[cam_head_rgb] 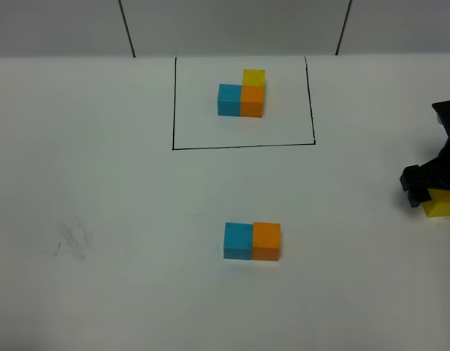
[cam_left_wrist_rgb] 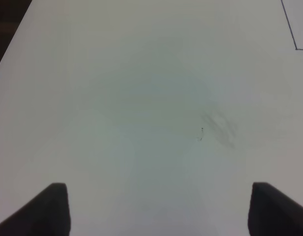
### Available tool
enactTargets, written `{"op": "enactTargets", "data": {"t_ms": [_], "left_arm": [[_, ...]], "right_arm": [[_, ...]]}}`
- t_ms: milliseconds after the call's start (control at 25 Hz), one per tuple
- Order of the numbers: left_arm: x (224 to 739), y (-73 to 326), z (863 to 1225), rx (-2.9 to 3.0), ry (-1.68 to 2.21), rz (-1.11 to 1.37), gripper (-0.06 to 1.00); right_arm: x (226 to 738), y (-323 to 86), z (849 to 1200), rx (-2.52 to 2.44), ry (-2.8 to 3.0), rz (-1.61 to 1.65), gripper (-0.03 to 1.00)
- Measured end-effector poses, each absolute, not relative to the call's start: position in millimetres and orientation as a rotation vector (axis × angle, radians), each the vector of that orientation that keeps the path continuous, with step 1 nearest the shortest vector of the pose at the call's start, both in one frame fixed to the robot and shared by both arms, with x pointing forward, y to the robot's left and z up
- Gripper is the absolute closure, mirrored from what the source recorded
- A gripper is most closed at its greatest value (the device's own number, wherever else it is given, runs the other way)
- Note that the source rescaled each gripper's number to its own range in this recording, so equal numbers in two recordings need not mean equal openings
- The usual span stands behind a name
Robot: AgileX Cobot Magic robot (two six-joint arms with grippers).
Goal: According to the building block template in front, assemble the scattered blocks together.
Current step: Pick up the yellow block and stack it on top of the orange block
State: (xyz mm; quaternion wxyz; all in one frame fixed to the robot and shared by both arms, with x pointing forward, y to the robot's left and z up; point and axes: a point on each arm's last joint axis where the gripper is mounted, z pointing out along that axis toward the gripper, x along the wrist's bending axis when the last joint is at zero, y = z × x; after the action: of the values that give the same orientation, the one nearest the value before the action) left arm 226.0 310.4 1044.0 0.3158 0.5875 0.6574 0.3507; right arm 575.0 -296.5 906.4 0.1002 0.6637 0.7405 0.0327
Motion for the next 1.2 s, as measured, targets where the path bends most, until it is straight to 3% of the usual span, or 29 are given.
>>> {"op": "enactTargets", "data": {"t_ms": [200, 320, 360, 560, 840, 1200], "left_arm": [[226, 310, 1044, 1.546, 1.732, 0.923, 0.27], [226, 310, 1044, 1.546, 1.732, 0.923, 0.27], [226, 310, 1044, 1.546, 1.732, 0.923, 0.27], [226, 310, 1044, 1.546, 1.732, 0.923, 0.27], [226, 310, 1044, 1.546, 1.732, 0.923, 0.27], [226, 310, 1044, 1.546, 1.732, 0.923, 0.28]], "right_arm": [[576, -296, 898, 1.982, 2.197, 0.094, 0.32], [577, -296, 898, 1.969, 2.205, 0.100, 0.68], [577, -296, 898, 1.971, 2.202, 0.104, 0.75], [576, -295, 906, 1.982, 2.176, 0.129, 0.75], [572, -277, 946, 2.312, 1.867, 0.432, 0.75], [570, -156, 955, 2.187, 2.029, 0.439, 0.75]]}}
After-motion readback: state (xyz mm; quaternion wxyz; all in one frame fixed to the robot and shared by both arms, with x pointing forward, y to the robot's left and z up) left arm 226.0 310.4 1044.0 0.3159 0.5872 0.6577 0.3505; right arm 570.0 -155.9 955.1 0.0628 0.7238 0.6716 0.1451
